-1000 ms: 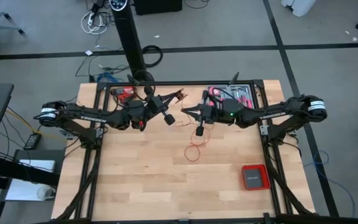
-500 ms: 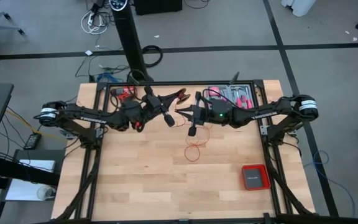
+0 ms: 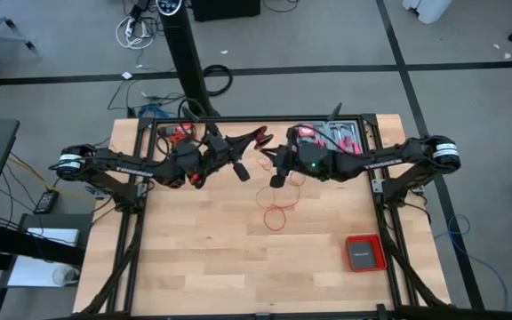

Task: Coil cords
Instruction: Coil the red wire on the black spool

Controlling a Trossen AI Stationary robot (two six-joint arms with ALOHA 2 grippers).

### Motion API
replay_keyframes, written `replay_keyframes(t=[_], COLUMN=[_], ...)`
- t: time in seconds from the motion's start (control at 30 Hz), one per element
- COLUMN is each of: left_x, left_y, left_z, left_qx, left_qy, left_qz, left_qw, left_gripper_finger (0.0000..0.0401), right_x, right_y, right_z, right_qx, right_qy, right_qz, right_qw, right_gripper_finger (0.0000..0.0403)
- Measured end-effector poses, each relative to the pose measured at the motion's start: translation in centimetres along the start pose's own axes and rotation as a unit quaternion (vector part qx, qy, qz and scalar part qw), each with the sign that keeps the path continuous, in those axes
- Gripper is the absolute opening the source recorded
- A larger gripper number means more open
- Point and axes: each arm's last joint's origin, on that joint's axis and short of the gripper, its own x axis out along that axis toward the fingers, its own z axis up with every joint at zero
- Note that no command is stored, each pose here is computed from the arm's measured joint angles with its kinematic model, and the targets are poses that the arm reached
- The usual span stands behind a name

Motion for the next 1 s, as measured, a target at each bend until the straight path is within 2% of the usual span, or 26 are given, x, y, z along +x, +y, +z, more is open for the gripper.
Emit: replay_keyframes(t=[0.3,0.47,0.6,0.73,1.0], left_x=[0.0,-0.3,-0.5,-0.7,-1.0], left_y=[0.0,0.1,0.3,0.4,0.8], left_z=[-0.4,-0.3,0.4,0.4,1.7], left_qx=[-0.003,0.042,0.08,0.113,0.12], left_qy=[0.019,0.043,0.039,0.051,0.047], left_qz=[-0.004,-0.008,-0.006,-0.008,-0.008], left_qw=[1.0,0.998,0.996,0.992,0.992], left_gripper_finger=[0.0,0.0,0.0,0.0,0.0], right_x=[-1.5,-3.1,-4.2,-5.0,-5.2], right_y=[-1.9,-2.9,-2.9,-2.8,-2.6], right_z=[0.1,0.6,0.6,1.1,-0.7], right_qx=[-0.045,-0.058,-0.069,-0.051,-0.008], right_qy=[0.05,0.058,0.077,0.068,0.134], right_qz=[-0.055,-0.069,-0.073,-0.063,-0.045], right_qw=[0.996,0.994,0.992,0.994,0.99], right_gripper_finger=[0.0,0.0009,0.0032,0.0063,0.011])
